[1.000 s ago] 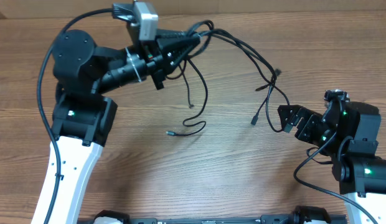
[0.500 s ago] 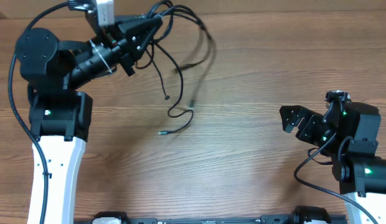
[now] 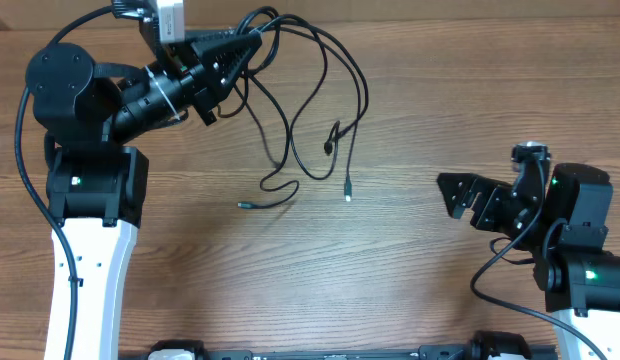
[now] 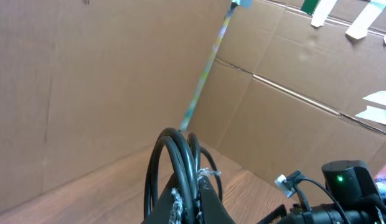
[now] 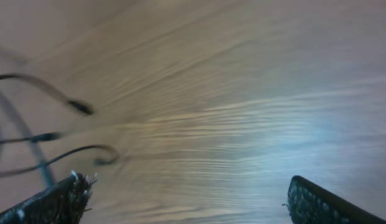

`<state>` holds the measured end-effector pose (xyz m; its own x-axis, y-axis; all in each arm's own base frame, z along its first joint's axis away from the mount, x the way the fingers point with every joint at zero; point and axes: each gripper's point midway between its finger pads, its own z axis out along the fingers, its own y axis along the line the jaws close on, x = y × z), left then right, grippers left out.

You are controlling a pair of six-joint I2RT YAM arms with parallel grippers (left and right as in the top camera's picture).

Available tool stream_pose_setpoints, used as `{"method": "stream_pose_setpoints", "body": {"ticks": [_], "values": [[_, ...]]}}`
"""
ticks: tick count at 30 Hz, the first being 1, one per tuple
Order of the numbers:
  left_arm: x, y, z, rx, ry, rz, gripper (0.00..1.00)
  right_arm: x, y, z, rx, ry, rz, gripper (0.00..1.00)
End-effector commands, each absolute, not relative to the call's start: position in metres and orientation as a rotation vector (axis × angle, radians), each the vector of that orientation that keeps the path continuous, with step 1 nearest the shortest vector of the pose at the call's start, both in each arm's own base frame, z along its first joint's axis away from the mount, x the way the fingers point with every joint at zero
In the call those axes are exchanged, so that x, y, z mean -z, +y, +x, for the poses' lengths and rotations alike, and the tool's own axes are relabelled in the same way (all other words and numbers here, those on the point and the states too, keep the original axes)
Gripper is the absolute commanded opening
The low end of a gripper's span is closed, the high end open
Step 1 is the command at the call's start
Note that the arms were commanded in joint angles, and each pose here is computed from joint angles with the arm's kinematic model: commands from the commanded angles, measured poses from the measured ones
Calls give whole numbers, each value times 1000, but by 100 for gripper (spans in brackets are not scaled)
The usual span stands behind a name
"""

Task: Untangle cables

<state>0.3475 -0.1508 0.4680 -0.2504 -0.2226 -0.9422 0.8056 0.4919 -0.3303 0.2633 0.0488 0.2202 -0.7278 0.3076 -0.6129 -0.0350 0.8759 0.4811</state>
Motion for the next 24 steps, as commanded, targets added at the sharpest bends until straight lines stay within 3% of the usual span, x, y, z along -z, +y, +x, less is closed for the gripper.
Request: {"method": "stream_pose_setpoints", "body": {"ticks": [1,11,24], "values": [[-478,-158,332,1088,1506,557,4,-244,89,253,-865,2229,-67,100],[-469,-198,311,1134,1493,700,4,-259,105,247,-974,2154,-190,100],[-414,-230,287,1109,1572,945,4,-285,120,242,-1039,1998,-396,100]]}}
